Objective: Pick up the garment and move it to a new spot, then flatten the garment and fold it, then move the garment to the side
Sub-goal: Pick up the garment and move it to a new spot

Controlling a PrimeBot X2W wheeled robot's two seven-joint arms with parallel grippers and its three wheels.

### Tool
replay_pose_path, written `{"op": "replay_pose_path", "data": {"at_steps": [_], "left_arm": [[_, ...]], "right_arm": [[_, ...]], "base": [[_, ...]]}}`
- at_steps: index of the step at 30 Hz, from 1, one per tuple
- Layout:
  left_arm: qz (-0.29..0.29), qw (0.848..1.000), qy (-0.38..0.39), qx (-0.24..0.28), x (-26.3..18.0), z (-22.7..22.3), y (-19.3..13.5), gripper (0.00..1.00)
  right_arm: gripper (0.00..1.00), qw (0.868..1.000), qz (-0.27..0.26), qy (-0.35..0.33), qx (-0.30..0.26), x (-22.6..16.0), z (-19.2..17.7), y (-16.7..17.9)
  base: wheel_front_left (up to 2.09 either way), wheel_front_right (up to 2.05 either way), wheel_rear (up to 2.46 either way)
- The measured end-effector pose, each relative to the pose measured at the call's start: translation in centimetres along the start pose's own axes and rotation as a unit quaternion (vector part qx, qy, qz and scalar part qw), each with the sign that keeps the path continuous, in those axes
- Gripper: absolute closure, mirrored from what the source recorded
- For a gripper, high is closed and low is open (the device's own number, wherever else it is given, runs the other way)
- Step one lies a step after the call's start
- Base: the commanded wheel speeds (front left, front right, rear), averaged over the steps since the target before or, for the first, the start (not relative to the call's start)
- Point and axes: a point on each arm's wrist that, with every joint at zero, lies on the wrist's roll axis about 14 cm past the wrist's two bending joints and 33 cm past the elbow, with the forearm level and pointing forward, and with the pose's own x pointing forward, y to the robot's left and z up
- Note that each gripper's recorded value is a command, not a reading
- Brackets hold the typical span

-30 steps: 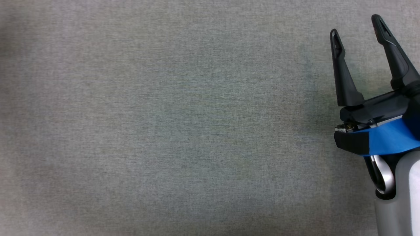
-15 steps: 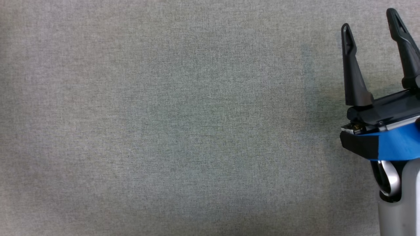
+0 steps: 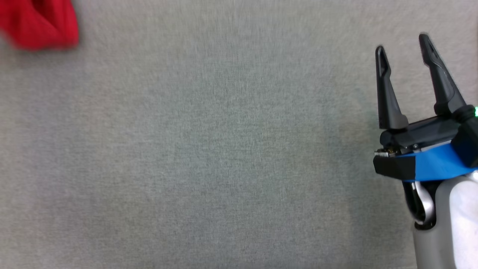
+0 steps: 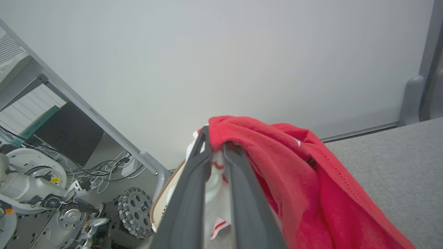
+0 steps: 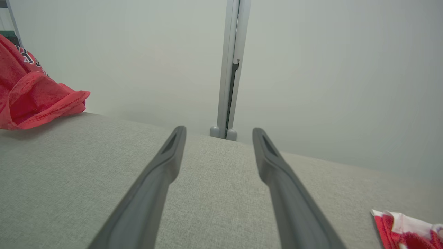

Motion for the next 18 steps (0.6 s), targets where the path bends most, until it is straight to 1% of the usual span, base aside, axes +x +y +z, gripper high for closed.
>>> {"op": "replay_pose_path", "data": {"at_steps": [4, 7, 13, 15, 18], "left_arm": [[-0.012, 0.997, -0.076, 0.032, -1.7, 6.9, 0.3, 1.0], [-0.028, 0.989, -0.137, 0.057, -3.5, 12.5, -0.4, 1.0], [-0.11, 0.961, -0.239, 0.082, -8.5, 21.8, -6.1, 1.0], [-0.139, 0.949, -0.268, 0.085, -10.3, 24.5, -8.2, 1.0], [-0.194, 0.929, -0.304, 0.084, -13.0, 27.7, -12.2, 1.0]], "right_arm": [[0.0, 1.0, -0.014, -0.014, 0.007, -1.5, 1.8, -0.5], [0.0, 0.999, -0.028, -0.023, 0.01, -3.0, 3.1, -1.2], [0.0, 0.997, -0.07, -0.038, 0.016, -6.8, 5.4, -3.4], [0.0, 0.995, -0.086, -0.042, 0.019, -8.2, 5.9, -4.3], [0.0, 0.993, -0.108, -0.048, 0.022, -10.0, 6.5, -5.5]], "base": [[0.0, 0.0, 0.0], [0.0, 0.0, 0.0], [0.0, 0.0, 0.0], [0.0, 0.0, 0.0], [0.0, 0.0, 0.0]]}}
